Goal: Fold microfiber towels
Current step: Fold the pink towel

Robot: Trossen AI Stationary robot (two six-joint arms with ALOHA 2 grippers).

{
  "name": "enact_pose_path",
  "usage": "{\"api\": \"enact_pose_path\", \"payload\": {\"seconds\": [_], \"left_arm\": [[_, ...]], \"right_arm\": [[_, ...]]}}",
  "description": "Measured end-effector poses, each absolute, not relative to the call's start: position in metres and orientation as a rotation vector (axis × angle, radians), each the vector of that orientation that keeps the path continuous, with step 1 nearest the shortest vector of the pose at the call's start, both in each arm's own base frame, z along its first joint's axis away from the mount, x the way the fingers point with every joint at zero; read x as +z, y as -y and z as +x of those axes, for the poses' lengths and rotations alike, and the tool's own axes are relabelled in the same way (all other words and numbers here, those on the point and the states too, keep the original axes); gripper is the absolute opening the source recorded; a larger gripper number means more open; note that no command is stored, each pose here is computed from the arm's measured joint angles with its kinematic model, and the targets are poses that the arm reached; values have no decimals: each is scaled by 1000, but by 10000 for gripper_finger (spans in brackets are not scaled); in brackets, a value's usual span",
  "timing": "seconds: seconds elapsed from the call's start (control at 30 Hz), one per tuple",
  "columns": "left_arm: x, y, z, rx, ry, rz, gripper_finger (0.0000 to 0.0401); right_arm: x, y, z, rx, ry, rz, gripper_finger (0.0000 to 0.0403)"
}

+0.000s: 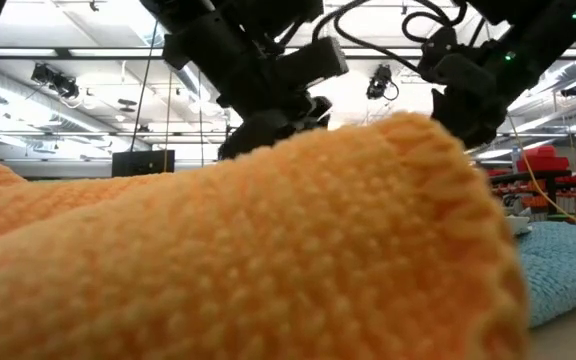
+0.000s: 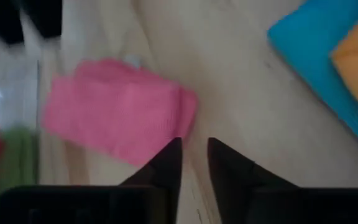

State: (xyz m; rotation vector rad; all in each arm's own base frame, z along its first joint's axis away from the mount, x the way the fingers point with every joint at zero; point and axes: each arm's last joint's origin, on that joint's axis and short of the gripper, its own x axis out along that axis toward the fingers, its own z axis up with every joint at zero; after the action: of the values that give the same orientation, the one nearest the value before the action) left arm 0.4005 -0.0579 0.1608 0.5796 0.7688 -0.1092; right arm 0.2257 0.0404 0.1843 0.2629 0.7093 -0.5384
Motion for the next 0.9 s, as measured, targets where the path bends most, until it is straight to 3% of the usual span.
{"api": "enact_pose_path", "payload": {"seconds": [0.17, 0.3, 0.43, 0.63, 0.9], "left_arm": [[144, 59, 409, -173, -742, 760, 165], [131, 60, 416, -173, -710, 842, 200], [122, 58, 420, -100, -711, 934, 207], [112, 57, 421, -144, -731, 1034, 198], [105, 42, 426, -104, -736, 996, 195]], "right_arm": [[178, -44, 222, -584, -703, 267, 209], [177, -51, 218, -595, -678, 264, 209], [177, -57, 215, -599, -657, 260, 209], [179, -63, 214, -607, -618, 251, 209], [181, -70, 213, -610, -566, 257, 209]]}}
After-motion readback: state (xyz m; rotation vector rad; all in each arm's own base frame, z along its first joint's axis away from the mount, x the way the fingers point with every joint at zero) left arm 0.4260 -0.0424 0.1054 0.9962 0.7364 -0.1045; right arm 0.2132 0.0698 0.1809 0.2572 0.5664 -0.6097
